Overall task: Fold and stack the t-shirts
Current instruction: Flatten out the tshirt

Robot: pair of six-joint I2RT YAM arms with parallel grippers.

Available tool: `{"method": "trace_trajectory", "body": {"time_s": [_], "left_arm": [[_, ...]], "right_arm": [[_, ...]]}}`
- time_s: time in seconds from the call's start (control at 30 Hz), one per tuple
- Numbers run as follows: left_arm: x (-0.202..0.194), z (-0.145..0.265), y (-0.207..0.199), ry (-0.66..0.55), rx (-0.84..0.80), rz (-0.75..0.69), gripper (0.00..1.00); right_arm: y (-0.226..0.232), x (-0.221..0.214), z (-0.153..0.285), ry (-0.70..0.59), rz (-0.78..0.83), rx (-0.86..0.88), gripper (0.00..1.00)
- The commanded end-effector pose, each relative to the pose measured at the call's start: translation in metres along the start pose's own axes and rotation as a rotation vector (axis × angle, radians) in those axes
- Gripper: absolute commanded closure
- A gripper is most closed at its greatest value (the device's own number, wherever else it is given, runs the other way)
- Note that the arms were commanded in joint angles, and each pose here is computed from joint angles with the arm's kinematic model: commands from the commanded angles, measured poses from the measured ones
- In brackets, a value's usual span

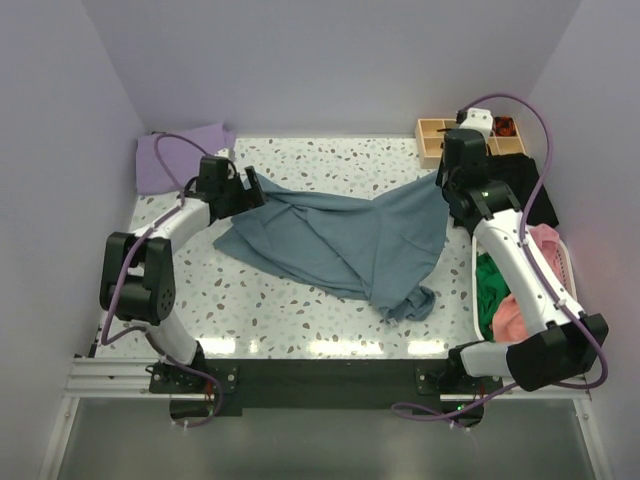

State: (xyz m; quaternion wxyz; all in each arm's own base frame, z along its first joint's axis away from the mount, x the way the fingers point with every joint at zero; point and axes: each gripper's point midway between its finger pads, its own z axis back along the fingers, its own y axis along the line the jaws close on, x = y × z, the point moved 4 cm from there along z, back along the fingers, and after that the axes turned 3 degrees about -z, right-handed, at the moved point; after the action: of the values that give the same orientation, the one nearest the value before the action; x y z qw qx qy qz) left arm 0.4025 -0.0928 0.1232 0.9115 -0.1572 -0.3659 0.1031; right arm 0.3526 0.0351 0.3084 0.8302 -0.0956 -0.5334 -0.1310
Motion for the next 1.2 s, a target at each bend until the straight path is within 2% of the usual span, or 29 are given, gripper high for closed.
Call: {"method": "trace_trajectory", "body": {"time_s": [0.0,0.1,0.13,0.2,0.23,0.3,0.43,0.53,0.6,0.73,0.83,0.9,1.17], "left_arm": [[0.033,-0.015,-0.018,-0.078,-0.09,0.019,0.05],[0.049,-0.037,-0.023,-0.078,-0.094,0.026,0.05],[0.066,-0.039,-0.029,-0.114,-0.1,0.022,0.05],[0.07,-0.059,-0.025,-0.103,-0.067,0.026,0.06],[0.087,-0.06,-0.032,-0.131,-0.078,0.023,0.06],[0.081,-0.074,-0.025,-0.086,-0.042,0.032,0.08],[0.071,-0.079,-0.031,-0.043,-0.09,0.047,0.12],[0.053,-0.072,-0.03,0.002,-0.108,0.075,0.16],[0.053,-0.059,-0.037,-0.015,-0.155,0.093,0.16],[0.028,-0.05,-0.029,0.014,-0.134,0.142,0.18],[0.016,-0.05,-0.021,0.003,-0.11,0.186,0.19],[0.02,-0.053,-0.023,-0.04,-0.131,0.211,0.2],[0.02,-0.082,-0.025,-0.09,-0.169,0.351,0.28]], "right_arm": [[-0.002,0.022,0.004,-0.057,-0.045,-0.02,1.0],[0.002,0.02,0.001,-0.05,-0.04,0.002,1.0],[0.003,0.019,0.0,-0.045,-0.031,0.01,1.0],[0.005,0.016,-0.001,-0.037,-0.032,0.026,1.0],[0.007,0.016,0.0,-0.035,-0.032,0.033,1.0],[0.008,0.014,-0.001,-0.029,-0.033,0.043,1.0],[0.008,0.012,-0.001,-0.025,-0.029,0.05,1.0],[0.01,0.011,-0.002,-0.02,-0.026,0.054,1.0],[0.012,0.01,-0.003,-0.017,-0.026,0.062,1.0],[0.014,0.008,-0.005,-0.009,-0.027,0.069,1.0],[0.015,0.005,-0.006,-0.001,-0.026,0.077,1.0],[0.017,0.005,-0.006,0.0,-0.027,0.089,1.0],[0.018,0.002,-0.008,0.01,-0.02,0.093,1.0]]}}
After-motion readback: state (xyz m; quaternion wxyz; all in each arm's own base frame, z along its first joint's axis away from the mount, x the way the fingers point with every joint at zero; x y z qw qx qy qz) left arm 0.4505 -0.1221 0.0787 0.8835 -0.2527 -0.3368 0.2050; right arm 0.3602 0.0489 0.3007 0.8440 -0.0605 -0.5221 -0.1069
